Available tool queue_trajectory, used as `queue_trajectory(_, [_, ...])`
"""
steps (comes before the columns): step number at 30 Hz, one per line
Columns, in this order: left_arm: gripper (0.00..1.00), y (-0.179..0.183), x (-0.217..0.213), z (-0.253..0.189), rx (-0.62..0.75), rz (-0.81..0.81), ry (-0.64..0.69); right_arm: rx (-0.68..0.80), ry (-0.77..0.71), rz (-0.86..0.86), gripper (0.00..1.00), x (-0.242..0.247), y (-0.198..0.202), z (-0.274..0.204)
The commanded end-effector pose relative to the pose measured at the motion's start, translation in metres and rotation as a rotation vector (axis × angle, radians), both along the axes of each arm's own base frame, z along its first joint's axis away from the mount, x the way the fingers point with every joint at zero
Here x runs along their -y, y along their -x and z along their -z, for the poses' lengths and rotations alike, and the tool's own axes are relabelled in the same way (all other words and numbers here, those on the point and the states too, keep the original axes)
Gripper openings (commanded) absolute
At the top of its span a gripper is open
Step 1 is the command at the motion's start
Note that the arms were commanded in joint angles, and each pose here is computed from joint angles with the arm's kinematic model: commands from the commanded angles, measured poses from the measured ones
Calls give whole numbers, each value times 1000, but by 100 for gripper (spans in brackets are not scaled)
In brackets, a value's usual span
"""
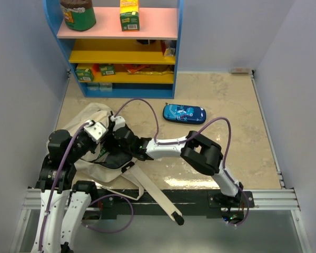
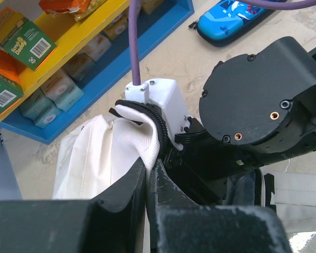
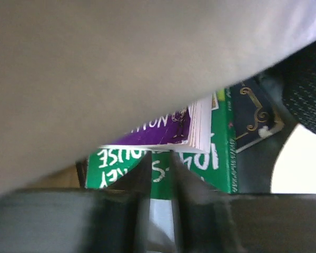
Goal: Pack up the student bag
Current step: Place the book in the student bag, then pick up the stationery from the center of the board.
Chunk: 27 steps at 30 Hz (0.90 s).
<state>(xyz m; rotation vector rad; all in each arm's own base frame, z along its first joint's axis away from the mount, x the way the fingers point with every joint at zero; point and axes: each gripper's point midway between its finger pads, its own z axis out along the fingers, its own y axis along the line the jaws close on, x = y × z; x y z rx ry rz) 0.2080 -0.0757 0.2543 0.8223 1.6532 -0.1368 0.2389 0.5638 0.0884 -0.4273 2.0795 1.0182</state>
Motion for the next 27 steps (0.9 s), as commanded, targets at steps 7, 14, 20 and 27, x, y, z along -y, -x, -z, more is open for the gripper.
queue_trajectory(7, [0, 17, 10, -57, 230, 66, 25, 210, 47, 155, 99, 86, -15, -104])
queue_trajectory(14, [0, 16, 10, -59, 228, 63, 34, 155, 192, 540, 99, 232, -122, -123])
queue_trajectory(20, [0, 18, 11, -57, 225, 71, 40, 160, 384, 889, 99, 363, -211, -115])
queue_trajectory(27, [0, 18, 10, -58, 229, 64, 28, -74, 397, 956, 99, 436, -284, -42])
